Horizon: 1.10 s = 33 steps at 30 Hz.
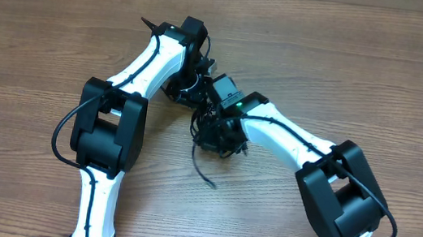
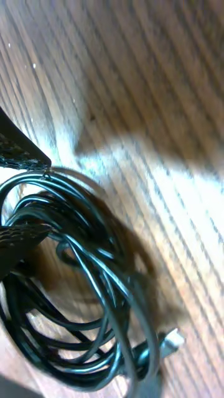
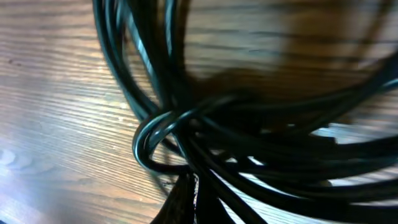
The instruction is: Untangle cables
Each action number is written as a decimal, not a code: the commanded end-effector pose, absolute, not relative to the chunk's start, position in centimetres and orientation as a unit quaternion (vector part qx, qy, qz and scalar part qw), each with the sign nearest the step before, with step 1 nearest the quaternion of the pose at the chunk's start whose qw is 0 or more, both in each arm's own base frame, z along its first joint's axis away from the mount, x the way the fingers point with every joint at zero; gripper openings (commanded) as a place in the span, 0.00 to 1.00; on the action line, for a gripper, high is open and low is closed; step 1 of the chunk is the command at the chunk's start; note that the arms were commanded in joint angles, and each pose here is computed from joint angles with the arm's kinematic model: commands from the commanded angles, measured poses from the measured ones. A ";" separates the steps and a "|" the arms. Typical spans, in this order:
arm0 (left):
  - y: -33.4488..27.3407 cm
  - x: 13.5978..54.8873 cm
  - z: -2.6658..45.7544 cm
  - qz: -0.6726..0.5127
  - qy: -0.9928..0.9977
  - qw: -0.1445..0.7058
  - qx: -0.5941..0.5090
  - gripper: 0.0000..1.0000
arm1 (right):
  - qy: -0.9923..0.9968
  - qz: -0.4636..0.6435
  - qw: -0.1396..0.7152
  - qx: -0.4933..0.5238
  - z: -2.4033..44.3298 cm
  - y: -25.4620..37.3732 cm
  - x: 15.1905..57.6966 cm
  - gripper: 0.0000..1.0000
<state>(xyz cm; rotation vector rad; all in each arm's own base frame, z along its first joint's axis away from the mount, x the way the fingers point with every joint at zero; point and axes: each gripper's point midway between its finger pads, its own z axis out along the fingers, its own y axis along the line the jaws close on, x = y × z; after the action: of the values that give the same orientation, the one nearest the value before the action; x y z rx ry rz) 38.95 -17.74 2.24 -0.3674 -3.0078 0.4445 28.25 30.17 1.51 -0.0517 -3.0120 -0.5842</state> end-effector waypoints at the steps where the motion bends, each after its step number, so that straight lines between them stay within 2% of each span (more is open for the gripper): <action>1: -17.8 39.6 1.9 0.132 -0.985 0.035 -0.110 0.29 | -0.979 -0.199 0.038 -0.016 1.2 30.8 28.3 0.04; 6: -17.8 39.6 1.8 0.132 -0.984 0.035 -0.110 0.25 | -0.974 -0.224 0.045 -0.014 4.7 30.9 29.2 0.05; 11: -17.8 39.6 1.8 0.132 -0.984 0.035 -0.110 0.25 | -0.971 -0.241 0.008 -0.003 11.3 30.2 31.6 0.06; 13: -17.8 39.6 1.8 0.132 -0.984 0.034 -0.110 0.27 | -0.969 -0.247 -0.020 -0.001 11.9 30.4 32.7 0.07; 20: -17.8 39.7 1.8 0.132 -0.985 0.033 -0.110 0.28 | -0.971 -0.212 -0.024 -0.106 7.5 29.3 33.1 0.23; 25: -17.8 39.7 1.8 0.133 -0.984 0.033 -0.110 0.28 | -0.964 -0.214 -0.011 -0.159 4.2 29.1 31.9 0.27; 29: -17.8 39.7 1.8 0.133 -0.984 0.033 -0.111 0.23 | -0.955 -0.218 -0.003 -0.203 2.2 28.7 31.4 0.28; 33: -17.8 39.8 1.8 0.133 -0.984 0.031 -0.111 0.20 | -0.952 -0.238 -0.013 -0.193 1.7 29.5 31.3 0.28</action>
<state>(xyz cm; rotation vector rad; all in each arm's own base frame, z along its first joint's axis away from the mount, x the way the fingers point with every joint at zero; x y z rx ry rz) 39.28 -17.54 2.15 -0.3441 -3.0250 0.4218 31.89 29.31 2.19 -0.5575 -3.0289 -0.7546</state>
